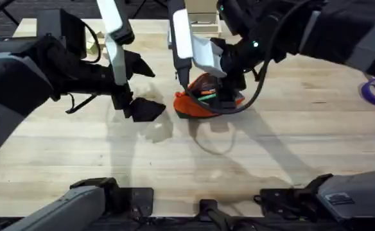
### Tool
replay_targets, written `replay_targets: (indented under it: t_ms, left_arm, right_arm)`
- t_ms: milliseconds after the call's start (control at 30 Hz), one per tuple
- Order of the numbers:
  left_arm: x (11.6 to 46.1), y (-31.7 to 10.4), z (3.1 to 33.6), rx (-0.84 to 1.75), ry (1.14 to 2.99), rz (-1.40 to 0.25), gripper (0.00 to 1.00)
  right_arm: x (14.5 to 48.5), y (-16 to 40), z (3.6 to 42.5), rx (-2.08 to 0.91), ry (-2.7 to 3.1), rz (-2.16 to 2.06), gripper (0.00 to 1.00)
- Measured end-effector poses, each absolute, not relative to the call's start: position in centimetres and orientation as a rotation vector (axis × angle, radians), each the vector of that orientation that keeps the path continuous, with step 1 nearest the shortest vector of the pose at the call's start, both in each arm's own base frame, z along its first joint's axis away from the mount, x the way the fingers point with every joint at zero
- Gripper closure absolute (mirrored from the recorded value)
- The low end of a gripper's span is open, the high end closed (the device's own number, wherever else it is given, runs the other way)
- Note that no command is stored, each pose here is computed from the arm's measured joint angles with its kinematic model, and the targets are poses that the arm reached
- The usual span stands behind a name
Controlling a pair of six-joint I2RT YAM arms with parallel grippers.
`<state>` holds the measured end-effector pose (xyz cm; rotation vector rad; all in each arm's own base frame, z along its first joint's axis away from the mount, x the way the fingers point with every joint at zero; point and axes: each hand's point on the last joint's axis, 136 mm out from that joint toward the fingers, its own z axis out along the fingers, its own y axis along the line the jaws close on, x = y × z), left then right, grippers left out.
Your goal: Unzip the bag, pick up the pens from the table one at a time and place them inside, then zip the bag closed.
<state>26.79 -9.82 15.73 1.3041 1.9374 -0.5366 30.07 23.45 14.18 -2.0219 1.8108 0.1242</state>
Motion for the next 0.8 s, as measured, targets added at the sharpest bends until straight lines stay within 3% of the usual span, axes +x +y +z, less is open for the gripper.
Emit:
replay_targets:
  t_ms: [433, 800]
  left_arm:
    - [26.7, -7.3, 15.0, 1.309, 1.952, -0.485, 0.007]
    - [27.1, -6.0, 10.6, 1.375, 1.993, -0.576, 0.007]
  right_arm:
    - [31.0, 23.7, 17.7, -1.67, 2.04, 0.173, 0.004]
    - [33.0, 25.1, 23.4, -1.336, 2.124, 0.245, 0.003]
